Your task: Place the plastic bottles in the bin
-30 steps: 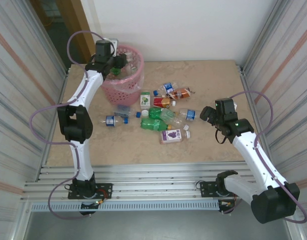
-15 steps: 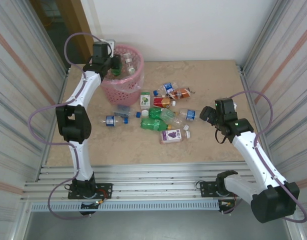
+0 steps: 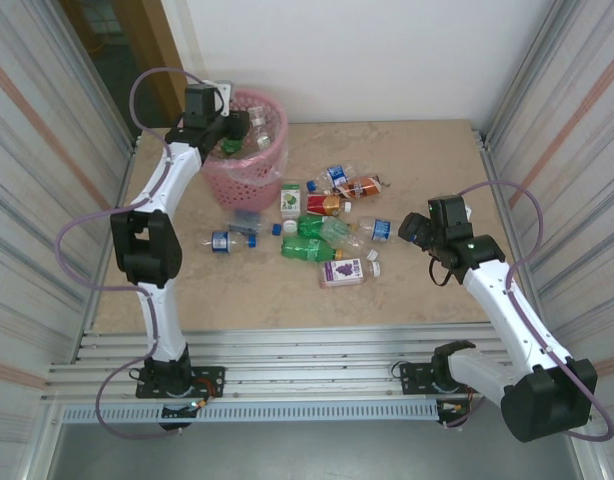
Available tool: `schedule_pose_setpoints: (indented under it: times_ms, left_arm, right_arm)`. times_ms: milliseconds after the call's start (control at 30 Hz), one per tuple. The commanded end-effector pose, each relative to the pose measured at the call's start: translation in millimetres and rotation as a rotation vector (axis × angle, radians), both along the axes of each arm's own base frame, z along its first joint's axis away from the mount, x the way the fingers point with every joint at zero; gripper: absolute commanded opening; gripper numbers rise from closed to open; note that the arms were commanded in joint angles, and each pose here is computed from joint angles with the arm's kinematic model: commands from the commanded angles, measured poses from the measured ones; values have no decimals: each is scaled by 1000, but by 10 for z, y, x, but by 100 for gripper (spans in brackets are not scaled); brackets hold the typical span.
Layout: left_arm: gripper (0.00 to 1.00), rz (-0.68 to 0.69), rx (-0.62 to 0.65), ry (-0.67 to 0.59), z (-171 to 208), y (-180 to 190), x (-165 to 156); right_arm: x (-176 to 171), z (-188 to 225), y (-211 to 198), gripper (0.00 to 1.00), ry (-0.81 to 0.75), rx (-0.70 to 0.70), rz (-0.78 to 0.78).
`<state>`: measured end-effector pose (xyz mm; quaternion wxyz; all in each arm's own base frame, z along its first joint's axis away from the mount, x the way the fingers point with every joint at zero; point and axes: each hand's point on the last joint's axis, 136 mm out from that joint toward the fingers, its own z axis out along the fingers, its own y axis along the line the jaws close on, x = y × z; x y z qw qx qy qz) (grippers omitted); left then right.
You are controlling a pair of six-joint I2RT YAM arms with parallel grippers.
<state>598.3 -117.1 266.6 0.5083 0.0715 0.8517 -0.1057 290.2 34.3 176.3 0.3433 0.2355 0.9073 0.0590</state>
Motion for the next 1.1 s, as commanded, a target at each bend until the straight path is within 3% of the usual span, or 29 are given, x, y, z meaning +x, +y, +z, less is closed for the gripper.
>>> schedule_pose_setpoints:
  times_ms: [0,267,433,733,1067]
  left_arm:
    - [56,-24,-40,-107,654,-11,-248]
    - [68,-33,-25,-215,1229,59,-709]
    - [71,-35,8,-231,1234,111,-1172]
    - [74,-3,38,-179,631,177,-2202]
    - [76,-171,135,-56,-228,-281,-3042]
  right_arm:
    - [-1,9,-27,98,-8,1,-19]
    - [-17,-17,-23,98,-7,5,-18]
    - [-37,-32,-32,98,-12,5,-19]
    - [-12,-68,-8,98,-6,11,-9]
    - [23,-81,20,98,1,15,4]
